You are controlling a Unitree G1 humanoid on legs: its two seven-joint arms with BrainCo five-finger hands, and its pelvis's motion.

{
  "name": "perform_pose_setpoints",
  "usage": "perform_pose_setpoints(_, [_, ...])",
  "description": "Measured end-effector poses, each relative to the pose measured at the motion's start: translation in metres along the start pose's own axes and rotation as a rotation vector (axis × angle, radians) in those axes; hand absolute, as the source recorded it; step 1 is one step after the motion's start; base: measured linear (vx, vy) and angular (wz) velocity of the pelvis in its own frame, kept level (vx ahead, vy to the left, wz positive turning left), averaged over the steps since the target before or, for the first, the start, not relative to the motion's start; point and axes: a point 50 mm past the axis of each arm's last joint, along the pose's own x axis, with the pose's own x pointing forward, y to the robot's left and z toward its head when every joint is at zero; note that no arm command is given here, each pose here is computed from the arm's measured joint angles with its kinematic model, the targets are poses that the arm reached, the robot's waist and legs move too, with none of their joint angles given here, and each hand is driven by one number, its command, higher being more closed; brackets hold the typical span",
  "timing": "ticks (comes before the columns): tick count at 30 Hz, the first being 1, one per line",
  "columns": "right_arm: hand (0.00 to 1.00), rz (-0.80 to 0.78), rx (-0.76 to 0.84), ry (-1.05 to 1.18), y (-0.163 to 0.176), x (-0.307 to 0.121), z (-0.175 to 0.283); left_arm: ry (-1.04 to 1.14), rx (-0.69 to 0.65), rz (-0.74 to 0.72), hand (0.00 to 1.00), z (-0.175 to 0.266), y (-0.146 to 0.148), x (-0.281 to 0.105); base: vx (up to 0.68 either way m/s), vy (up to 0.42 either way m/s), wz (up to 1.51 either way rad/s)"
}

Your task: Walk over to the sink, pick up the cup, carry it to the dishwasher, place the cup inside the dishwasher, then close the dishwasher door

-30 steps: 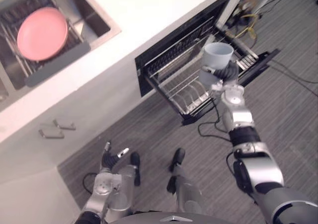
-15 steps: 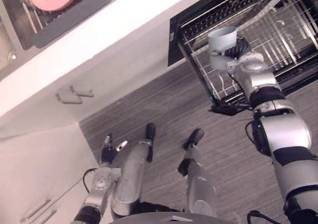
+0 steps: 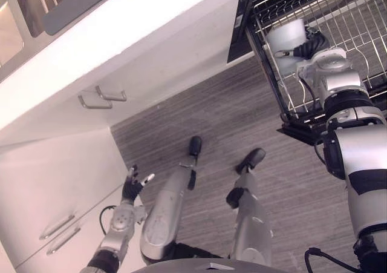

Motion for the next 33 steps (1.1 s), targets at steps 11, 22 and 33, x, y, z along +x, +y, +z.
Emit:
perform_pose_setpoints(11, [0.0,0.039,-0.003,-0.092,0.003,0.0,0.021,0.029,0.01,0.003,0.0,-0.005,0.002,-0.001,0.0,0.0,0.0])
perform_pose_setpoints(22, [0.0,0.141,0.195,-0.33,0.043,-0.026,0.001,0.129,-0.004,0.079,0.0,-0.032,0.03,-0.018,0.01,-0.008,-0.15])
perform_pose_setpoints(33, [0.0,0.418,0.717,-0.27,0.142,-0.195,-0.124,0.428,-0.092,0.321,0.0,-0.104,0.057,-0.079,0.15,-0.028,-0.26])
